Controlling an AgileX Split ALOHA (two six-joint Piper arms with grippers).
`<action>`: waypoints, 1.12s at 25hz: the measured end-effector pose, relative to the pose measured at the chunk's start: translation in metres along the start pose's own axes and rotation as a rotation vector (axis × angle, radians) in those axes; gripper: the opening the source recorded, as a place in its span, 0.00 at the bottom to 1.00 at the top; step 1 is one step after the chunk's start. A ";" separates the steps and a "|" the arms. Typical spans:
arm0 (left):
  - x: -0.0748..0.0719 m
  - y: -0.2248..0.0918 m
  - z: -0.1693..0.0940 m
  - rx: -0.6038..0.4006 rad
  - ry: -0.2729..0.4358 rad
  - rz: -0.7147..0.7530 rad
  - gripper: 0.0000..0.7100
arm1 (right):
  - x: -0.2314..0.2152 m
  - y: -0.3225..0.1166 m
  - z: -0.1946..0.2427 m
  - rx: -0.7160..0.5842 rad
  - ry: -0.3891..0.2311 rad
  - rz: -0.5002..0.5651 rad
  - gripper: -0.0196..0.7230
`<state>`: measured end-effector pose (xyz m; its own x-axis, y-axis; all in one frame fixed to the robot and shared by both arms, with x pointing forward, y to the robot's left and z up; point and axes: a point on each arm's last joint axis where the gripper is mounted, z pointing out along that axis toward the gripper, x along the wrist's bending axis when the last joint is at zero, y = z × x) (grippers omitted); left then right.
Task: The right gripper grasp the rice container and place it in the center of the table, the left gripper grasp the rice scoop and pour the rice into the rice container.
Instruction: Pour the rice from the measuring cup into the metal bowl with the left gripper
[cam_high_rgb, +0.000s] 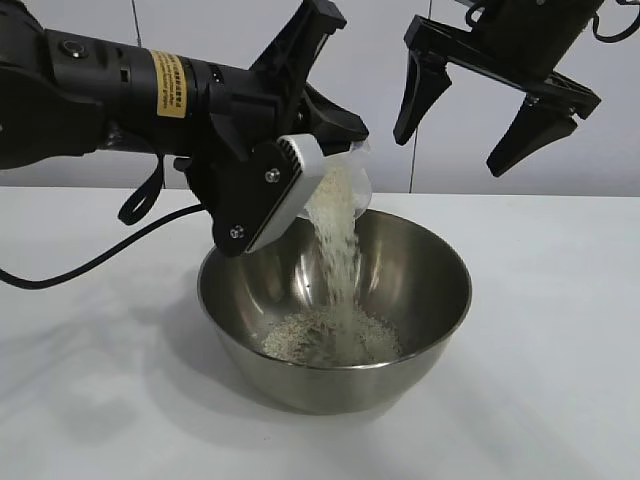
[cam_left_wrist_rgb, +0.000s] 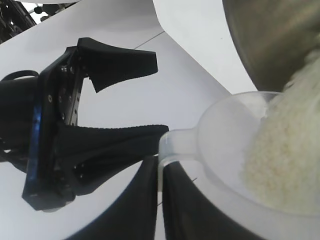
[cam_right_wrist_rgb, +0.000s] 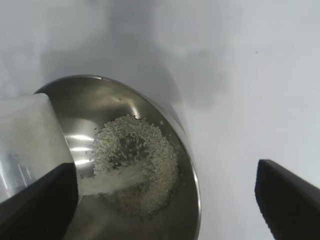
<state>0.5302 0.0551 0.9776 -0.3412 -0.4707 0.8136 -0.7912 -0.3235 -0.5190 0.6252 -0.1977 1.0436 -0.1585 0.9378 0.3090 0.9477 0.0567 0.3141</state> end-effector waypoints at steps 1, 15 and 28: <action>0.000 0.001 0.000 -0.009 -0.002 0.014 0.02 | 0.000 0.000 0.000 0.000 0.000 0.000 0.92; -0.004 0.005 0.000 -0.062 -0.042 0.157 0.02 | 0.000 0.000 0.000 0.000 -0.002 -0.001 0.92; -0.005 0.006 0.000 -0.071 -0.048 0.123 0.02 | 0.000 0.000 0.000 0.000 -0.002 -0.006 0.92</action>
<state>0.5268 0.0555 0.9707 -0.4147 -0.5428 0.7303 -0.7793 -0.2026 -0.5930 0.6252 -0.1979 1.0435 -0.1636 0.9382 0.3050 0.9468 0.0624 0.3158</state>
